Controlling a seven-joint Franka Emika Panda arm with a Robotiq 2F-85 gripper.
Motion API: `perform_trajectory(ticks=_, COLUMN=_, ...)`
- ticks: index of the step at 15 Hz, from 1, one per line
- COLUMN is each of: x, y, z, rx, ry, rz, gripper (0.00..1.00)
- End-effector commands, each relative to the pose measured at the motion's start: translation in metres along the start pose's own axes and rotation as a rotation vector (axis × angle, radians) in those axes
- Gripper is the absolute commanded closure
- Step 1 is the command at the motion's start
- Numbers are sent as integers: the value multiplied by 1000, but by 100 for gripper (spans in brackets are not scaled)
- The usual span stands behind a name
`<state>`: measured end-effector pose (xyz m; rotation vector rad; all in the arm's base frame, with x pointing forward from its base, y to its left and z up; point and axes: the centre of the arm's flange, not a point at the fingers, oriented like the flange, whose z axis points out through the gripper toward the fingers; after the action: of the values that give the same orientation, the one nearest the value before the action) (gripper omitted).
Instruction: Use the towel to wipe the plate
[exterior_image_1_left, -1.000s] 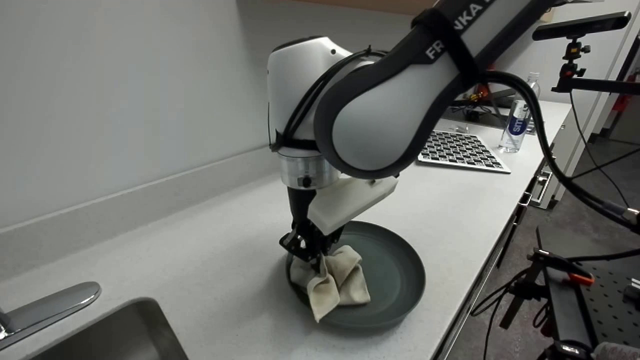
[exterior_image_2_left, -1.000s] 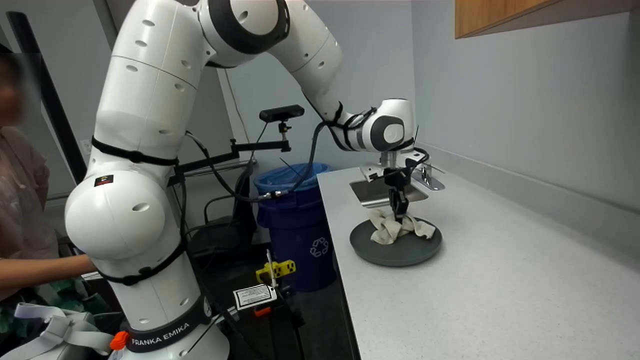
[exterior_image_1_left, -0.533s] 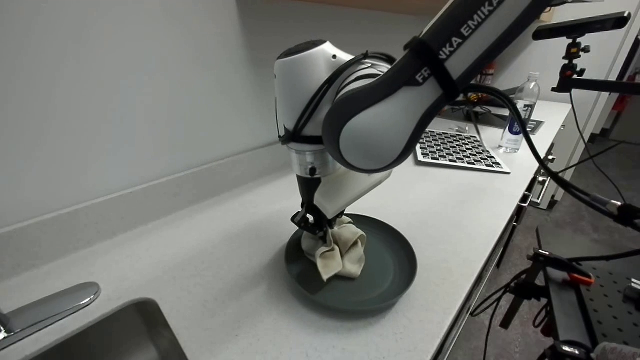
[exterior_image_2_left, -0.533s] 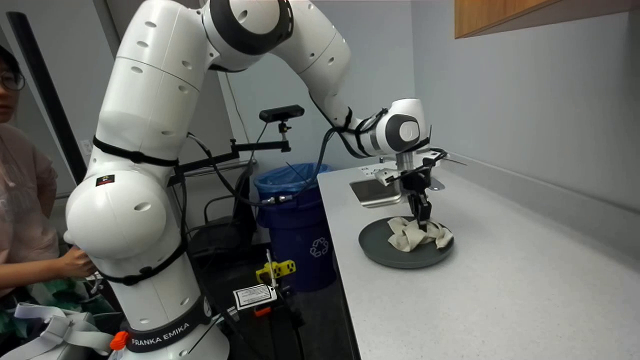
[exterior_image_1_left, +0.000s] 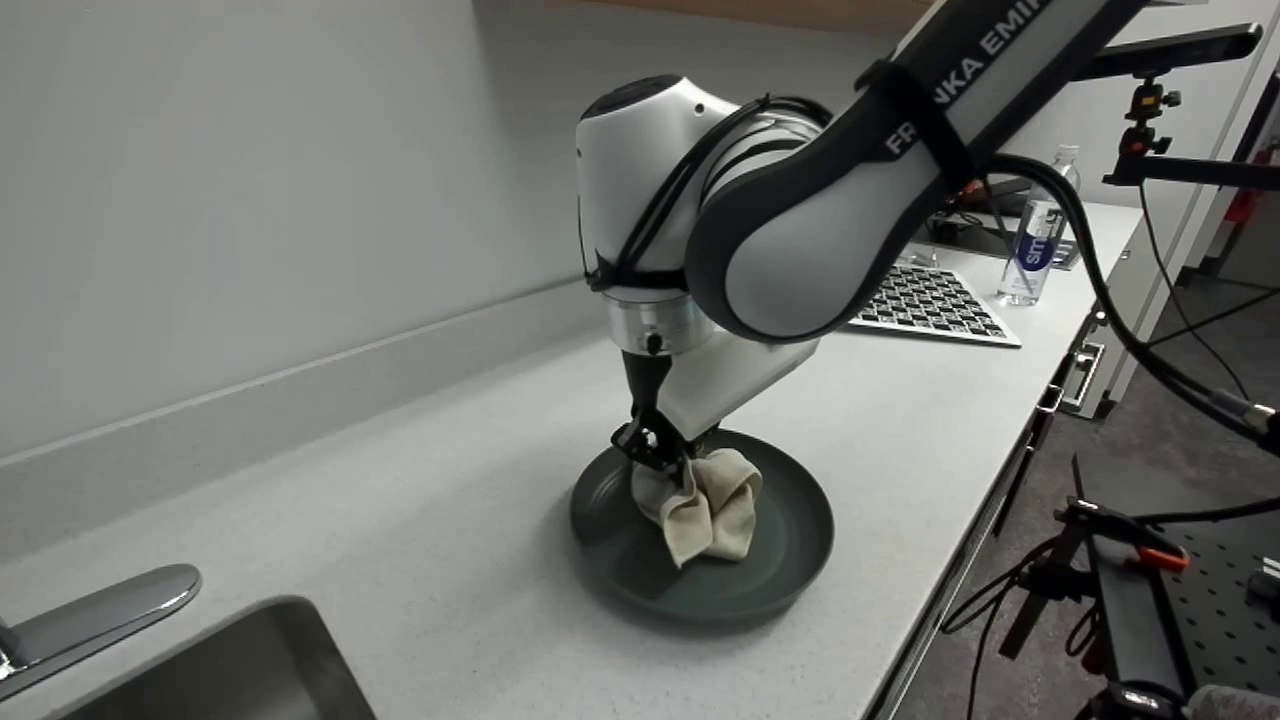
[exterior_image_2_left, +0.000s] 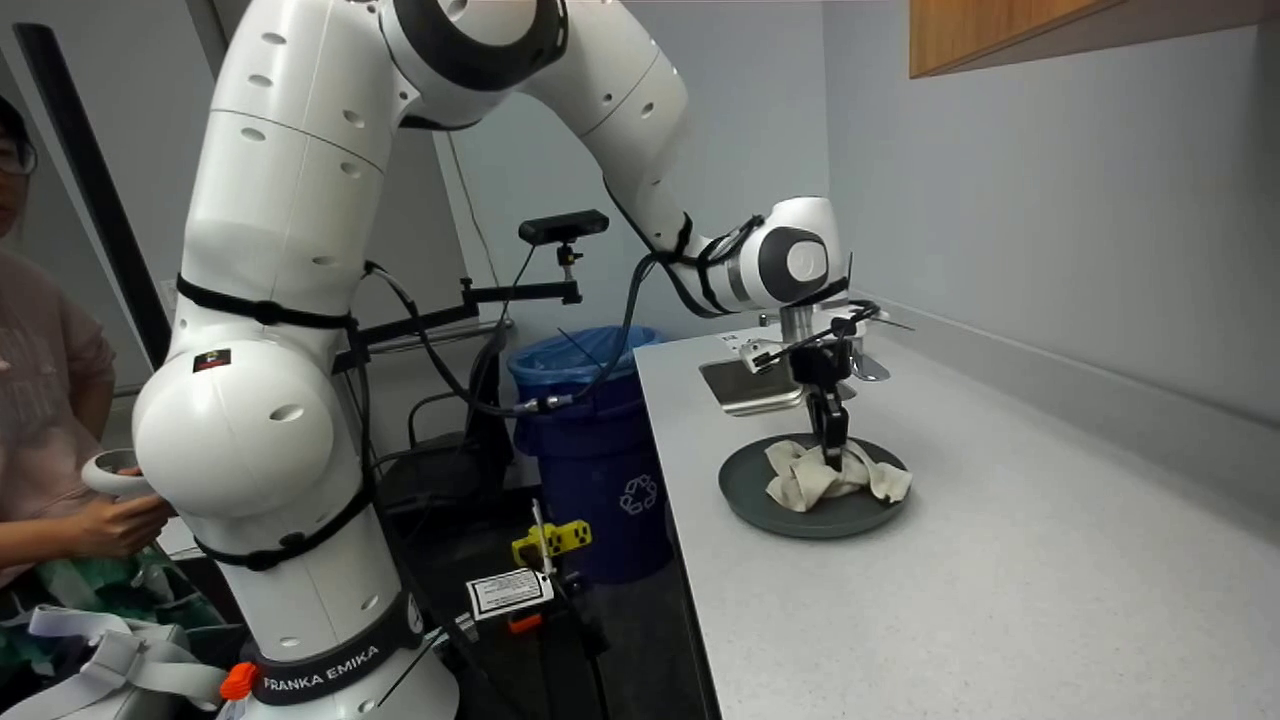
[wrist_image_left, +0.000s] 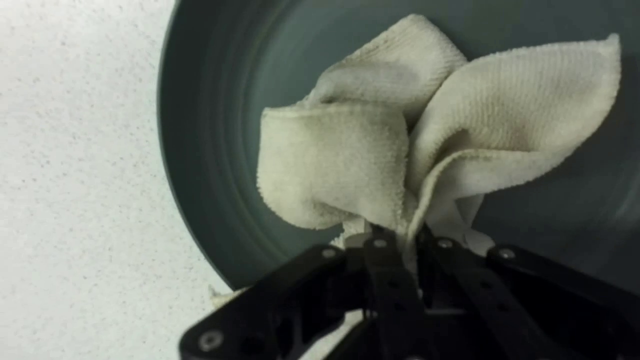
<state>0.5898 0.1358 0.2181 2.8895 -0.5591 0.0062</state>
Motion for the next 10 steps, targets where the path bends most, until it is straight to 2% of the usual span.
perform_trajectory(ticks=1, x=-27, y=11, z=-13, rx=-13, ry=-25, rz=-4, gripper=97)
perform_trajectory(ticks=6, x=-33, y=-16, z=-19, rx=45, ry=-34, rz=-29, gripper=97)
perform_trajectory(ticks=10, x=-22, y=-48, z=-28, rx=83, ry=7, rz=-48, gripper=97)
